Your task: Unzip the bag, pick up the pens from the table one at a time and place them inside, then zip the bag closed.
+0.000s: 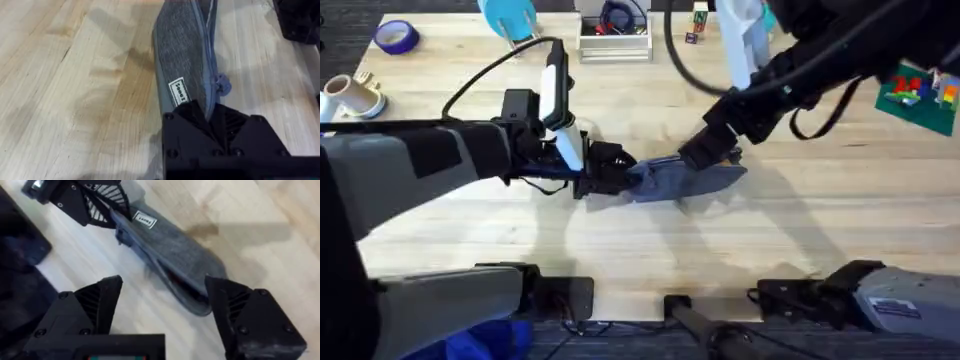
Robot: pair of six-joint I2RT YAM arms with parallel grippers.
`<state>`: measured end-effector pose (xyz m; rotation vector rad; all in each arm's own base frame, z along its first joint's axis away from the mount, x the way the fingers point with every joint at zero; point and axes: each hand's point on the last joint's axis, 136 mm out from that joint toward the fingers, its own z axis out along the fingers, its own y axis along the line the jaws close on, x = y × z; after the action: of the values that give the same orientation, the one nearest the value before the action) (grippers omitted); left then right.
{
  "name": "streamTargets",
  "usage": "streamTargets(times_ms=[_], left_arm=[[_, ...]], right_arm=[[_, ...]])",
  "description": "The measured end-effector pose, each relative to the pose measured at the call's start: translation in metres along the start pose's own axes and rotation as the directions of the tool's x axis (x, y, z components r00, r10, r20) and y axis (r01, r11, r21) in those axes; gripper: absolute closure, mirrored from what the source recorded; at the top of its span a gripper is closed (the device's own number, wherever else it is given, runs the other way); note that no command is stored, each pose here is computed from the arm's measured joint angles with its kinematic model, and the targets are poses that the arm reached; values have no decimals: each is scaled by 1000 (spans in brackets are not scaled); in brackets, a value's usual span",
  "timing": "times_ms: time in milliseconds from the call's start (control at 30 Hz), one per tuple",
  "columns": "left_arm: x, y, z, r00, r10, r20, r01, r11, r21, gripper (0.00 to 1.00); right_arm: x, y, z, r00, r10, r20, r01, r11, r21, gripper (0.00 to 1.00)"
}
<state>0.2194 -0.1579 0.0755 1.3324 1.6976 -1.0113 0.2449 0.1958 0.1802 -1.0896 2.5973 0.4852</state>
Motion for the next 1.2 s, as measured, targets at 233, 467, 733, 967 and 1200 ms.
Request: streamTargets(times_ms=[233,467,733,967,1200], left_arm=[[0,0,0,1000,0,0,0,1000,0,958],[0,0,0,1000,0,0,0,1000,0,958],[0,0,0,1000,0,0,0,1000,0,958],[0,0,0,1000,0,0,0,1000,0,958],[0,0,0,1000,0,0,0,1000,0,958]], right_arm=[[14,15,-7,991,119,-66,-120,992,-22,4],[14,40,-20,991,135,-22,-134,990,48,3],[9,68,-16,989,149,17,-150,981,120,5],[3,81,-8,965,248,88,-259,952,162,5],[5,88,5,936,333,113,-350,913,211,6]])
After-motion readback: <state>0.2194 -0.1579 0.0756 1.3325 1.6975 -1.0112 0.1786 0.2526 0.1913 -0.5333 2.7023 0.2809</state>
